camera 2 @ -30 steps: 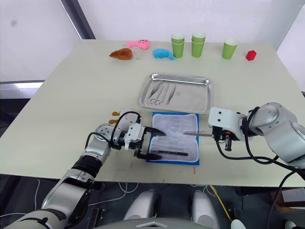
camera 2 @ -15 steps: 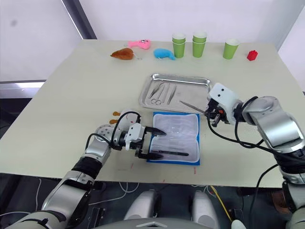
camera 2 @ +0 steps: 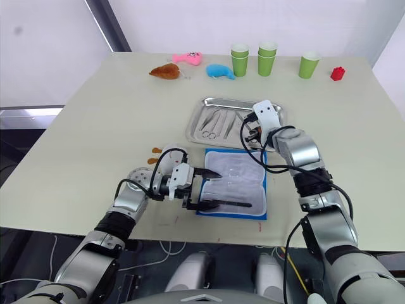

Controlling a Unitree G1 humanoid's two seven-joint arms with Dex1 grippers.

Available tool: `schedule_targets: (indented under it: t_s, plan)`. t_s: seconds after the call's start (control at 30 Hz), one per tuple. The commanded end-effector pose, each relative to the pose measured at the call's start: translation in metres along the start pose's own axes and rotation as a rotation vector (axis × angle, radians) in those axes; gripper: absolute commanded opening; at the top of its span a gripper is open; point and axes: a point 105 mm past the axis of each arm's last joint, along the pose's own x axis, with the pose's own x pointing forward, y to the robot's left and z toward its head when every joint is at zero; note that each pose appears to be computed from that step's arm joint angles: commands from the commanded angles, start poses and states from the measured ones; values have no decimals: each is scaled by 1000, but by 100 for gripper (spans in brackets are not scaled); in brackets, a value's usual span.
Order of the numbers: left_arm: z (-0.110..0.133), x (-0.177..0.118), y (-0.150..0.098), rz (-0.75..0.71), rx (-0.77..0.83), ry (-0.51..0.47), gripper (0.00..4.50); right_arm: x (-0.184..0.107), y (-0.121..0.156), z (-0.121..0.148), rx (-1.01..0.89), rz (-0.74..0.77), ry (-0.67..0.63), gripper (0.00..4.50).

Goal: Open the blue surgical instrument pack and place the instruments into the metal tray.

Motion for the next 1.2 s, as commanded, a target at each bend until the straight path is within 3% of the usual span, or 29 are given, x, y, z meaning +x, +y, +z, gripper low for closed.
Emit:
schedule_targets:
  t_s: [0.03, 0.23, 0.6, 0.83, 0.9, 1.03, 1.07, 1.2]
  plan:
    - [-39, 10, -27, -65, -119, 128, 450, -1, -5, 24, 11, -33, -73, 1]
    - [-40, 10, -27, -61, -122, 128, 450, 8, -10, 18, 37, -108, 21, 1]
    - [-36, 14, -24, -44, -128, 102, 450, 14, 6, 17, 275, -64, 73, 1]
    - [-35, 14, -23, -37, -129, 97, 450, 17, 18, 11, 280, -27, 119, 1]
    - [-35, 14, -22, -32, -130, 97, 450, 17, 20, 12, 282, -4, 112, 94]
    - [-36, 12, -22, -29, -132, 99, 450, 15, 18, 22, 290, -8, 61, 238]
    - [-36, 12, -22, -28, -132, 101, 450, 13, 15, 27, 285, -14, 38, 319]
    - [-37, 12, -22, -27, -133, 104, 450, 1, 11, 45, 209, 21, -65, 339]
